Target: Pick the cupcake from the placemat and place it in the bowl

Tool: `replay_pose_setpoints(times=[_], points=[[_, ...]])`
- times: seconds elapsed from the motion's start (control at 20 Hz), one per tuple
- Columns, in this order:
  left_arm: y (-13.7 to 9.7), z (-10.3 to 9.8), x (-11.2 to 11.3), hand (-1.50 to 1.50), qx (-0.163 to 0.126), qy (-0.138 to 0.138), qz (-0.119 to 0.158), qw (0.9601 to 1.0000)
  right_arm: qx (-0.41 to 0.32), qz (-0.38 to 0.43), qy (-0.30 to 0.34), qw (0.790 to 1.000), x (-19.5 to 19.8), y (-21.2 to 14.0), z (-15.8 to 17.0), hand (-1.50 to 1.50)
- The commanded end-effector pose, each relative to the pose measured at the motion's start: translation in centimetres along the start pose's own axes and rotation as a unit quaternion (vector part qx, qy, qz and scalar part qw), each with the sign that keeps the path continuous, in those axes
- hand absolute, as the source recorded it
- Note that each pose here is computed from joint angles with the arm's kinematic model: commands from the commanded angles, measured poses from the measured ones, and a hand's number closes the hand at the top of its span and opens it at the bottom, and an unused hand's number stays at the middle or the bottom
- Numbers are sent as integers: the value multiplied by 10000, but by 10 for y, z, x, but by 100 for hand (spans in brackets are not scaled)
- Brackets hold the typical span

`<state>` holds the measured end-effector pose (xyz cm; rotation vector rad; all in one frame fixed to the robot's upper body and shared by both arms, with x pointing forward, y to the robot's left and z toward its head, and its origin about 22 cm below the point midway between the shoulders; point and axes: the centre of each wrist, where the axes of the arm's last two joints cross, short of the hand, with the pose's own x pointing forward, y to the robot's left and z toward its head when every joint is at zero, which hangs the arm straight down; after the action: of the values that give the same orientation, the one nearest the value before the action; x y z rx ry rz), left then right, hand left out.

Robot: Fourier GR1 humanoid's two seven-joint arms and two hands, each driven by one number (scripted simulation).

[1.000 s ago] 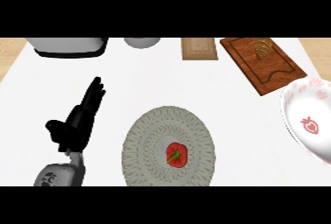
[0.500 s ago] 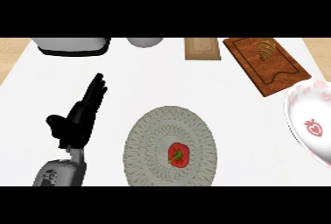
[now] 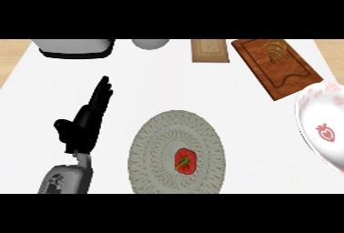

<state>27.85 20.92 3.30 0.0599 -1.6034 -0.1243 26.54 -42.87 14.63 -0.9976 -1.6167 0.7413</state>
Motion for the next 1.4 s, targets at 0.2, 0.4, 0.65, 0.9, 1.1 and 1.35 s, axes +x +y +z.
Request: replay_pose_setpoints(times=[0.2,0.4,0.65,0.9,1.1,1.35], points=[[-13,5,1,0,-68,16,126,9999,1016,-654,611,9908,-53,41,-9,-150],[13,7,-9,0,16,1,-72,10000,1496,-1111,252,9822,-65,62,-11,-150],[-4,4,6,0,-55,44,91,9999,877,-2007,-189,9755,-88,52,-3,-150],[13,12,-11,0,58,108,-12,9999,39,-2550,-325,9664,-88,17,-5,-150],[2,-2,-15,0,193,54,41,9998,36,-3017,-125,9533,-90,-20,-12,-150],[-6,18,4,0,25,0,23,10000,88,-3542,141,9350,-115,-45,6,-150]])
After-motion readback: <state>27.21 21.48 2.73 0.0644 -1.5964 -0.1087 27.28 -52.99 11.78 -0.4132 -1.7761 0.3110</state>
